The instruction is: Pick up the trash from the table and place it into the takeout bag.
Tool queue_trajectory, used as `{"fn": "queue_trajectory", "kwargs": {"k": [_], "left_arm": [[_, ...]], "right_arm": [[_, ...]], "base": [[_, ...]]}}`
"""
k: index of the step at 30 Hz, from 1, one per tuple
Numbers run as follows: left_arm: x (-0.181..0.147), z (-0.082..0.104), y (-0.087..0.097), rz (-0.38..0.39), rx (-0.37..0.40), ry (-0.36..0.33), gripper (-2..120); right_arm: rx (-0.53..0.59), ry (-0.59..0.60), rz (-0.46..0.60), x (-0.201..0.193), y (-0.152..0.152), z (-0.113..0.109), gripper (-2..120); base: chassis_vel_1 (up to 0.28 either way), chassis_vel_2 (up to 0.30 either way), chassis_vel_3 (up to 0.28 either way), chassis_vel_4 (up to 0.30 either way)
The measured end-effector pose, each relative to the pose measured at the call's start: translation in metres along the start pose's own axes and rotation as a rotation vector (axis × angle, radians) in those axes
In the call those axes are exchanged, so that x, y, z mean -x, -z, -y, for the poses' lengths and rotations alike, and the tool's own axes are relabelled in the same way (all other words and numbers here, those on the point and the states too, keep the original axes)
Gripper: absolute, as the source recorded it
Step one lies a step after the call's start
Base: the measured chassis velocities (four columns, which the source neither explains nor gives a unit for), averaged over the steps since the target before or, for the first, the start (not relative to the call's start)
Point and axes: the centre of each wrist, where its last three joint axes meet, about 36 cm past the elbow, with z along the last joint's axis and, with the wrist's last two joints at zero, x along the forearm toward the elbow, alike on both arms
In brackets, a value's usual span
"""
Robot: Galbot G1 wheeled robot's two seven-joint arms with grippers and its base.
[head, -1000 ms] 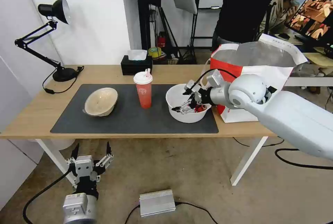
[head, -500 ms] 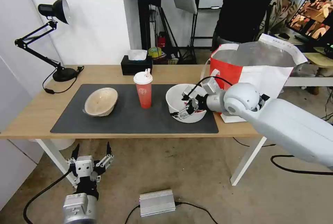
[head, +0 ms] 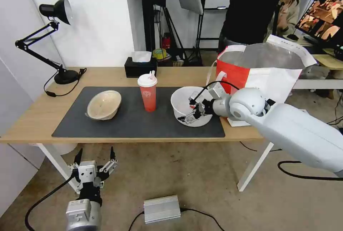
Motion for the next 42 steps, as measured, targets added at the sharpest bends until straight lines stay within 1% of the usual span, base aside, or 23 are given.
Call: {"fn": "queue_trajectory", "kwargs": {"k": [28, 42], "left_arm": [[-0.001, -0.001, 0.000, -0.001, 0.003, 0.003, 100], [0.000, 0.000, -0.001, -0.002, 0.003, 0.003, 100]], "right_arm": [[0.002, -0.045, -0.032, 0.010, -0.006, 0.015, 100], [0.002, -0.043, -0.033, 0.017, -0.004, 0.014, 100]], "base": [[0.000, 0.000, 0.000, 0.000], [0.000, 0.000, 0.000, 0.000]]}}
